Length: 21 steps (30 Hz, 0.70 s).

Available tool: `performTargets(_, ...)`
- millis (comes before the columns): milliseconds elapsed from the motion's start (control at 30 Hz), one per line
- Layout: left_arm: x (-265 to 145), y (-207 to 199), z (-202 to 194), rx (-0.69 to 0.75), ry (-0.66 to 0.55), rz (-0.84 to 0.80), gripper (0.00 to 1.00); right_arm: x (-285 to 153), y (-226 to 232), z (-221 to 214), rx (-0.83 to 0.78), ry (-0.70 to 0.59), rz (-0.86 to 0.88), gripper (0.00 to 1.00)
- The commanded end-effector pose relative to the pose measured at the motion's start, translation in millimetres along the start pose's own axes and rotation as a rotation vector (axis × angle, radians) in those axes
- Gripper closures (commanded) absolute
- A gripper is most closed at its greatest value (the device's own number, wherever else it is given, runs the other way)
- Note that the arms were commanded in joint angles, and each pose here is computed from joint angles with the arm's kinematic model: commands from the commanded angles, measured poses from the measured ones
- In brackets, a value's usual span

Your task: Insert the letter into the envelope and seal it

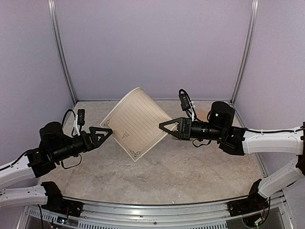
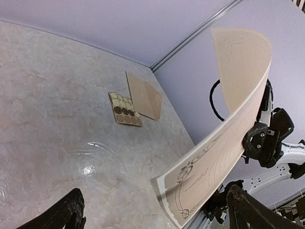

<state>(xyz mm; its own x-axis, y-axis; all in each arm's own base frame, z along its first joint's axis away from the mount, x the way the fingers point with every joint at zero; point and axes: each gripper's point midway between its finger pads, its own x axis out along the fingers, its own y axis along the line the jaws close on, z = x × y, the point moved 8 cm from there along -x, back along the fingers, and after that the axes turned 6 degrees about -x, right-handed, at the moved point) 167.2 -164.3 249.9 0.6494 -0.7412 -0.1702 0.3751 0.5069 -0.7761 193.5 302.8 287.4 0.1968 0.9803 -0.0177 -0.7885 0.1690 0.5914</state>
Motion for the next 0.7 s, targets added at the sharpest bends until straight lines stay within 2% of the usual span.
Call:
performTargets(0, -6, -30, 9, 0.027, -0.034, -0.222, 0.01, -14, 17, 18, -0.066, -0.114, 0.025, 0.93)
performTargets(300, 14, -79, 5, 0.09, 0.012, -0.389, 0.01, -26, 38, 28, -0.074, -0.185, 0.145, 0.91)
performTargets(333, 19, -83, 3, 0.095, 0.023, -0.405, 0.04, -27, 38, 27, -0.073, -0.185, 0.148, 0.91)
performTargets(400, 24, -90, 2, 0.102, 0.031, -0.436, 0.18, -27, 38, 26, -0.072, -0.188, 0.152, 0.91)
performTargets(533, 32, -90, -4, 0.091, 0.042, -0.451, 0.63, -32, 35, 24, -0.059, -0.214, 0.124, 0.91)
performTargets(567, 32, -89, -5, 0.088, 0.045, -0.449, 0.72, -34, 34, 23, -0.056, -0.22, 0.114, 0.9)
performTargets(667, 33, -86, -8, 0.089, 0.062, -0.436, 0.89, -35, 32, 21, -0.054, -0.219, 0.097, 0.9)
